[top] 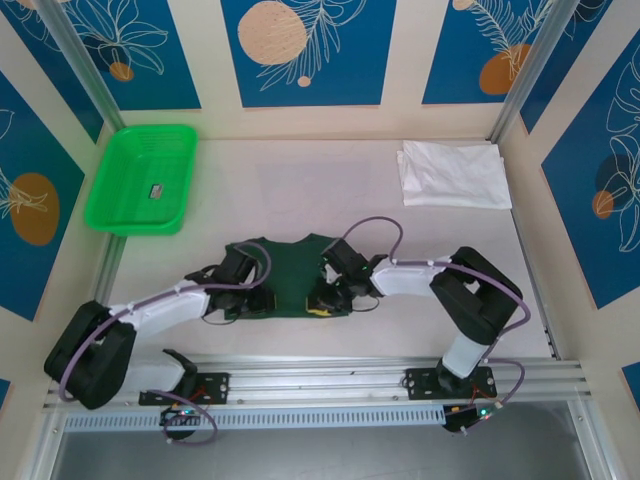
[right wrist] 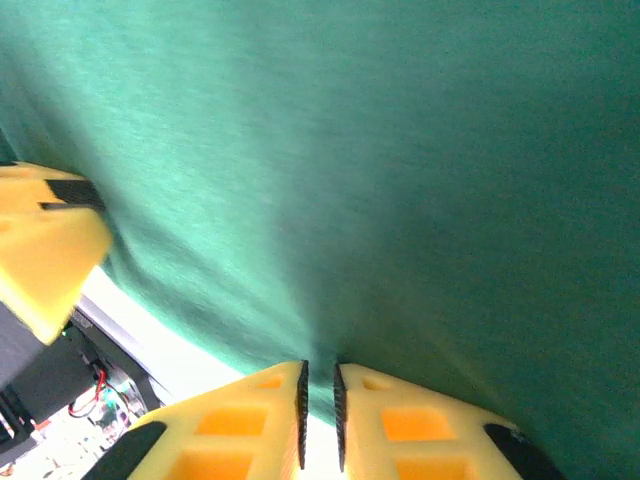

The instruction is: Fold and stack the t-shirts

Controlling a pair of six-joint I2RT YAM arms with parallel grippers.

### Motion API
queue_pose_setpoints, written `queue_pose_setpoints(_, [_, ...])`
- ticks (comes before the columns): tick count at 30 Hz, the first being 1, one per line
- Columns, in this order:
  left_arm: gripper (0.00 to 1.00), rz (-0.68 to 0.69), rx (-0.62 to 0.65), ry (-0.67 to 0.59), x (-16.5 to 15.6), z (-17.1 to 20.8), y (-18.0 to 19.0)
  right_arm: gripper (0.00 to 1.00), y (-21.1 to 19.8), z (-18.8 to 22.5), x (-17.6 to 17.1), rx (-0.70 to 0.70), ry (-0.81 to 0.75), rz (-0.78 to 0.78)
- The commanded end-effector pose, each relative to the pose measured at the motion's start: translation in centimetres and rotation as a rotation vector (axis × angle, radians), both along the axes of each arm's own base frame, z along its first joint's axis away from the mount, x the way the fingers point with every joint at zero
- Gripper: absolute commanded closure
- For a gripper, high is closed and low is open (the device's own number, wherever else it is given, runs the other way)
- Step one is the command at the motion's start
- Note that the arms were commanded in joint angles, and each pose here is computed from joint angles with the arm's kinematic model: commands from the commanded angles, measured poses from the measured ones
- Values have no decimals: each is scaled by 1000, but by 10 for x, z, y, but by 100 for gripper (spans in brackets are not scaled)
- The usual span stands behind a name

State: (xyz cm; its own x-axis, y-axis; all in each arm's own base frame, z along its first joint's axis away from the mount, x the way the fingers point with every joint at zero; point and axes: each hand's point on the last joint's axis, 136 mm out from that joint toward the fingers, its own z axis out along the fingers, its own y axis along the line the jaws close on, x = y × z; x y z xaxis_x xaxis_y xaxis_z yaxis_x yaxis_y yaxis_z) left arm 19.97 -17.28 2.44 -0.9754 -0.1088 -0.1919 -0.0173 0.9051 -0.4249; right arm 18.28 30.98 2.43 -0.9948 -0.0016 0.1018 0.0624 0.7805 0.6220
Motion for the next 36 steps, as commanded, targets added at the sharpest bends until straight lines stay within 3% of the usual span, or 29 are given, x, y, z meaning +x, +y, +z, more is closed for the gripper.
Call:
queue_pose_setpoints(1, [63,109,157,80,-23,-24,52,80,-30,-19,-14,-51,78,-17])
queue_pose_setpoints(3, [62,161,161,81,-24,-22,63,79,-39,-22,-14,-54,84,-31])
queue_pose_setpoints(8, [51,282,162,42,-26,-14,88,73,-56,-23,-9,-69,74,-80])
queue_pose_setpoints(13, [44,366,189,9,-25,-8,106,59,-65,-13,-4,-62,46,-110])
queue_pose_setpoints(17, [38,365,144,-35,-17,1,101,37,-63,21,3,14,-90,-117])
queue_pose_setpoints(23, [15,322,43,-210,9,44,86,31,-93,56,35,7,-251,-180])
queue_pose_setpoints(28, [1,297,112,-307,30,56,93,26,-105,51,67,-109,-294,-136])
queue_pose_setpoints(32, [0,286,122,-353,35,49,94,24,-104,34,83,-234,-255,-64])
queue_pose_setpoints(33, [0,281,111,-351,33,47,93,0,-100,30,87,-238,-258,-52])
queue_pose_setpoints(36, [0,277,101,-358,31,49,92,0,-96,15,93,-331,-230,-32])
